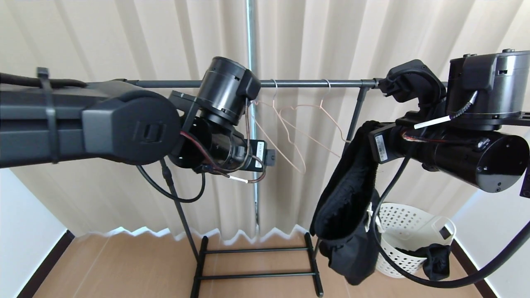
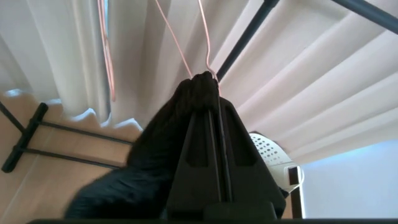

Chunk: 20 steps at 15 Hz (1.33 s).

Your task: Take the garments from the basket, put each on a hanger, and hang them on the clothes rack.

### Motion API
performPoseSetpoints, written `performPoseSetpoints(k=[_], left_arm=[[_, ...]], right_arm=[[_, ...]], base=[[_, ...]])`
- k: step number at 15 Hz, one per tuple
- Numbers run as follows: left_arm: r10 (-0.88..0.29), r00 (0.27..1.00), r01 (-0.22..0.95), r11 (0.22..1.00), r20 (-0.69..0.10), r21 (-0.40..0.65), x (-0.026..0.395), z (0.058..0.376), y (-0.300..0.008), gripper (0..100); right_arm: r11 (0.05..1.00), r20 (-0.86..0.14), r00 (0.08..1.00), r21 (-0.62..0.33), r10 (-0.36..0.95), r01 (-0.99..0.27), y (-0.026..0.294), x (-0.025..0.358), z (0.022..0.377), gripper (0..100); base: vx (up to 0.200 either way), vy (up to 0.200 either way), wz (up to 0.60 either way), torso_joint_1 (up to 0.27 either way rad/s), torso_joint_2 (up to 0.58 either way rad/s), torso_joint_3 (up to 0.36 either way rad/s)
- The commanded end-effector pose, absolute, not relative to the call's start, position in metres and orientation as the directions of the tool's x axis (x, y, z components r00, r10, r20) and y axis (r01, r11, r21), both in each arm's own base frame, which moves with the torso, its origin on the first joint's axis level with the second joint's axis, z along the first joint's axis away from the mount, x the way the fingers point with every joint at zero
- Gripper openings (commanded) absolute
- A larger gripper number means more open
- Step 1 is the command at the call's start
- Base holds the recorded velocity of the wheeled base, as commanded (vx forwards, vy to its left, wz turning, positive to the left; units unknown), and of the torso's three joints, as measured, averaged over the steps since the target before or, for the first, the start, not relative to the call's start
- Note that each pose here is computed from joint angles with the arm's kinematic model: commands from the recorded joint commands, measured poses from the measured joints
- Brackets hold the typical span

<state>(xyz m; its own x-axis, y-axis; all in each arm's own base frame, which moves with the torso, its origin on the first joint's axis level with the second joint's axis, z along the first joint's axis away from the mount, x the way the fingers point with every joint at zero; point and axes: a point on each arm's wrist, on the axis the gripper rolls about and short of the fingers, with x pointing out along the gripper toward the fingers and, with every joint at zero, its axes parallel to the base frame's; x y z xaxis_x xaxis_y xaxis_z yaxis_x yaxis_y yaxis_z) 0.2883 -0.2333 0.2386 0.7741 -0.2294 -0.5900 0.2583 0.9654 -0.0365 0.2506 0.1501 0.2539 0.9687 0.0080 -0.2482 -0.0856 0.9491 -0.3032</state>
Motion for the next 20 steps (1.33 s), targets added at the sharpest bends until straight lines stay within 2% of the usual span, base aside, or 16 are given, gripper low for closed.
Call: performPoseSetpoints(k=[1, 6, 9, 10, 16, 20], left_arm=[[-0.163, 0.77, 0.21, 0.978, -0.617, 0.003, 0.313, 0.21, -0.249, 100], [-0.163, 0.766, 0.216, 0.976, -0.621, 0.01, 0.312, 0.207, -0.252, 100], [-0.18, 0.764, 0.23, 0.973, -0.62, 0.001, 0.305, 0.208, -0.258, 100], [-0.185, 0.766, 0.23, 0.973, -0.615, -0.006, 0.303, 0.21, -0.258, 100], [-0.203, 0.782, 0.231, 0.973, -0.589, -0.03, 0.304, 0.213, -0.261, 100], [-0.206, 0.797, 0.222, 0.974, -0.568, -0.042, 0.31, 0.21, -0.264, 100]], right_arm=[[0.948, -0.246, 0.969, -0.308, -0.001, -0.077, 0.147, 0.251, 0.255, 0], [0.947, -0.252, 0.968, -0.313, -0.008, -0.074, 0.146, 0.254, 0.252, 0], [0.947, -0.252, 0.968, -0.313, -0.008, -0.074, 0.146, 0.254, 0.252, 0], [0.947, -0.254, 0.967, -0.314, -0.008, -0.074, 0.146, 0.254, 0.252, 0], [0.947, -0.254, 0.967, -0.314, -0.01, -0.073, 0.145, 0.253, 0.252, 0], [0.946, -0.255, 0.967, -0.315, -0.009, -0.075, 0.146, 0.253, 0.252, 0]], base=[[0.0, 0.0, 0.0, 0.0, 0.0, 0.0], [0.0, 0.0, 0.0, 0.0, 0.0, 0.0], [0.0, -0.2, 0.0, 0.004, 0.0, -0.001], [0.2, -0.2, 0.0, 0.007, 0.0, -0.002], [0.2, 0.0, 0.0, 0.005, 0.0, 0.002], [0.0, 0.0, 0.0, 0.0, 0.0, 0.0]])
